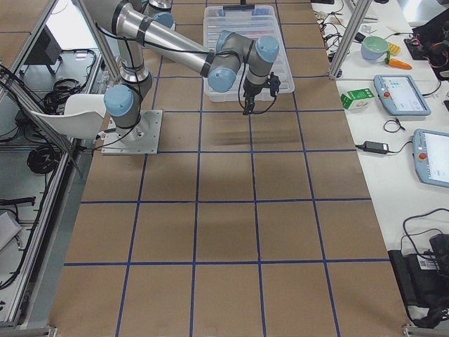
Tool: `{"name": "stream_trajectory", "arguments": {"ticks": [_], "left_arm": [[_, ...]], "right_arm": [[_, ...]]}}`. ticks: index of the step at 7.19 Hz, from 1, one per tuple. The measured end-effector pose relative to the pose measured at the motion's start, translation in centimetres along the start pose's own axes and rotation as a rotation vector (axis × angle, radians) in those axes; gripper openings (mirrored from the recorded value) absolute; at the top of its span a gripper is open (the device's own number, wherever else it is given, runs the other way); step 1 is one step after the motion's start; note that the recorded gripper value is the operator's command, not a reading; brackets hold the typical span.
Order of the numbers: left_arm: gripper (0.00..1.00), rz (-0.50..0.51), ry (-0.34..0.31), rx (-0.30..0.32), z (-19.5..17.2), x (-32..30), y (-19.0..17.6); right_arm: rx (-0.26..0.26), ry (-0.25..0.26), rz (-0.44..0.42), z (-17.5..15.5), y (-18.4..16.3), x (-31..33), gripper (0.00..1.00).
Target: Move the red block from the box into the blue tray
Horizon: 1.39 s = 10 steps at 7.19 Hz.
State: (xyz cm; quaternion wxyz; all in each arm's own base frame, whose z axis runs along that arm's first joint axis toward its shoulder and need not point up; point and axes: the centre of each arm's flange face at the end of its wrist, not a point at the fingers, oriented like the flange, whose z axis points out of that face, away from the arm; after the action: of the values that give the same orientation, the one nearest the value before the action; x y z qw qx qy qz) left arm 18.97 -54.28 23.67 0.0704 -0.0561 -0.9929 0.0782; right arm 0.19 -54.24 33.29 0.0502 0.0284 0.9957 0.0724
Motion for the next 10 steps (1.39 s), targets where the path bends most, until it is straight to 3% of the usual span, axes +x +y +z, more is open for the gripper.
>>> {"name": "stream_trajectory", "arguments": {"ticks": [3,5,8,10], "left_arm": [[1.00,0.018,-0.059,0.012,-6.9,2.3,0.0],[1.00,0.041,-0.092,-0.016,-12.5,6.0,-1.2],[1.00,0.039,-0.161,-0.028,-18.9,18.0,-3.0],[1.00,0.005,-0.178,0.001,-20.7,25.8,-2.5]], "right_arm": [[0.021,0.006,0.034,0.4,-0.2,-4.4,1.00],[0.029,0.007,0.038,0.4,-0.3,-5.2,1.00],[0.035,0.008,0.037,0.1,-0.4,-5.3,1.00],[0.073,0.025,0.030,-3.5,-0.9,-5.4,1.00]]}}
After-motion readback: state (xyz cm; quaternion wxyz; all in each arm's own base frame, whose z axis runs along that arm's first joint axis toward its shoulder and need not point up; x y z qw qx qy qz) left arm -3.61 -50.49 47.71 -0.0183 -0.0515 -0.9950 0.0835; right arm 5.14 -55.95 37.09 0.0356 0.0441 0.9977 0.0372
